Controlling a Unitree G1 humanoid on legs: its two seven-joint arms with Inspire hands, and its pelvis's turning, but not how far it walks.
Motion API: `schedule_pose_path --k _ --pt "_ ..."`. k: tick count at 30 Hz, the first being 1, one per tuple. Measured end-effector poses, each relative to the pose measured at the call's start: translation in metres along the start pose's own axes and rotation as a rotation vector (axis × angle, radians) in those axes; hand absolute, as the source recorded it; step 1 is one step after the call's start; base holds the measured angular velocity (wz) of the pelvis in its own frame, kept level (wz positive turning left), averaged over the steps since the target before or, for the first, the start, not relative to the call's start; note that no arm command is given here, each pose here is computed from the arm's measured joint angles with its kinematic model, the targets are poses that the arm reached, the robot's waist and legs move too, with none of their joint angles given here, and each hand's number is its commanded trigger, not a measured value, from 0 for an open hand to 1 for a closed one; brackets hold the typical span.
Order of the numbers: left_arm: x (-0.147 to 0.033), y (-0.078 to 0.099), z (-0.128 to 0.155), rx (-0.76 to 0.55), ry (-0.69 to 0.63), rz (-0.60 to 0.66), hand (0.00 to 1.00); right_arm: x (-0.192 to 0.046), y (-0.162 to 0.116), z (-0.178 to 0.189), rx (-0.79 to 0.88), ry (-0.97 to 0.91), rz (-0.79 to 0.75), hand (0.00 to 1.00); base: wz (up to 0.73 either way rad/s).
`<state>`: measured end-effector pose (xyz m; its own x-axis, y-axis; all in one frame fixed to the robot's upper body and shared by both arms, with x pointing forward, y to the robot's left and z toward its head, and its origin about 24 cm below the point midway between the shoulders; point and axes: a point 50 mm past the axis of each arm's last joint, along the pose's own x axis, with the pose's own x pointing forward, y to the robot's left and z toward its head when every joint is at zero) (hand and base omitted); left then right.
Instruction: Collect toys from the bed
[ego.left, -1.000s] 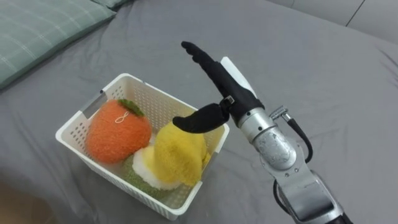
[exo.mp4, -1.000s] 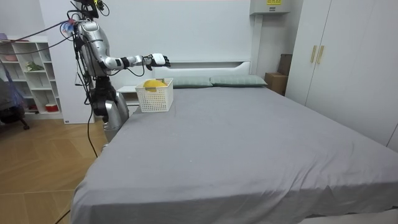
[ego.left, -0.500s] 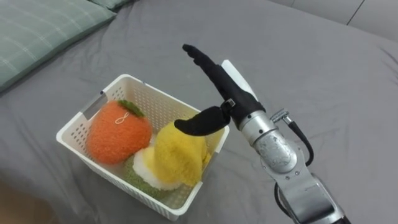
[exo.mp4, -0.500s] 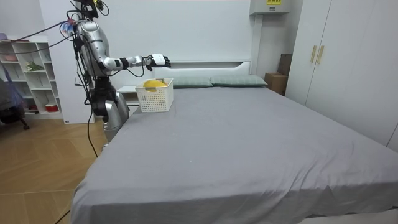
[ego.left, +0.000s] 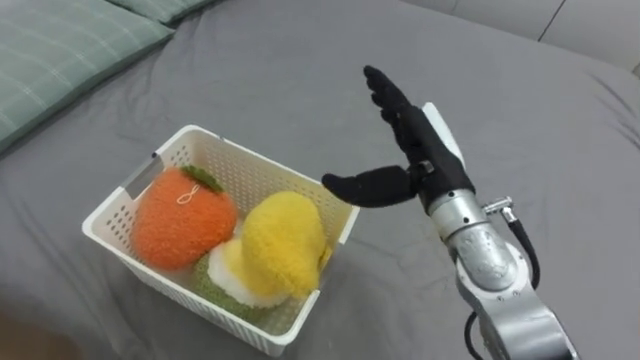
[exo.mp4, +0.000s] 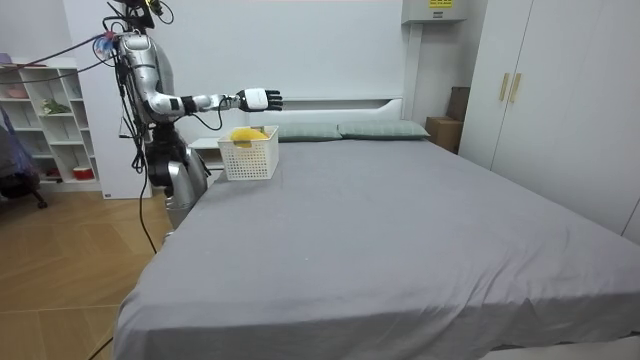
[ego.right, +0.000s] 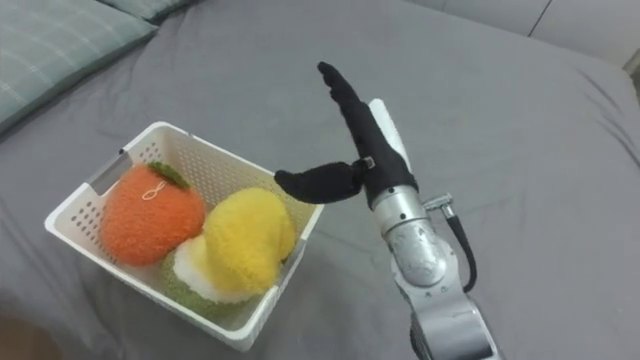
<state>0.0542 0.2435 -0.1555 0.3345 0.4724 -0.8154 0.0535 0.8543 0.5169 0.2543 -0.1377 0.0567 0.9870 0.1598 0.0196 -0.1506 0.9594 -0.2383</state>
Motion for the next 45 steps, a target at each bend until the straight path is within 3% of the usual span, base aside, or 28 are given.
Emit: schedule_pose_path --k 4,16,22,32,37,39,45 --pt "-0.001 0.001 -0.007 -0.005 0.006 0.012 0.00 -0.007 -0.011 -0.012 0.055 0.036 -0.069 0.00 -0.18" --pt "0.000 0.008 -0.012 -0.064 0.013 0.040 0.00 -0.042 -0.073 -0.050 0.241 0.156 -0.523 0.00 -0.10" --pt "-0.002 0.010 -0.019 -0.095 0.030 0.079 0.00 -0.059 -0.084 -0.074 0.360 0.251 -0.642 0.00 -0.10" --pt "-0.004 0.010 -0.026 -0.089 0.043 0.081 0.00 -0.108 -0.101 -0.125 0.596 0.474 -0.904 0.00 -0.08" --pt "-0.006 0.011 -0.033 -0.115 0.070 0.099 0.00 -0.156 -0.102 -0.169 0.682 0.689 -1.102 0.00 -0.02" --pt "-0.005 0.012 -0.034 -0.141 0.082 0.106 0.00 -0.192 -0.096 -0.189 0.759 0.814 -1.235 0.00 -0.06" --pt "-0.006 0.019 -0.043 -0.177 0.113 0.131 0.00 -0.262 -0.079 -0.211 0.750 1.064 -1.422 0.00 -0.05"
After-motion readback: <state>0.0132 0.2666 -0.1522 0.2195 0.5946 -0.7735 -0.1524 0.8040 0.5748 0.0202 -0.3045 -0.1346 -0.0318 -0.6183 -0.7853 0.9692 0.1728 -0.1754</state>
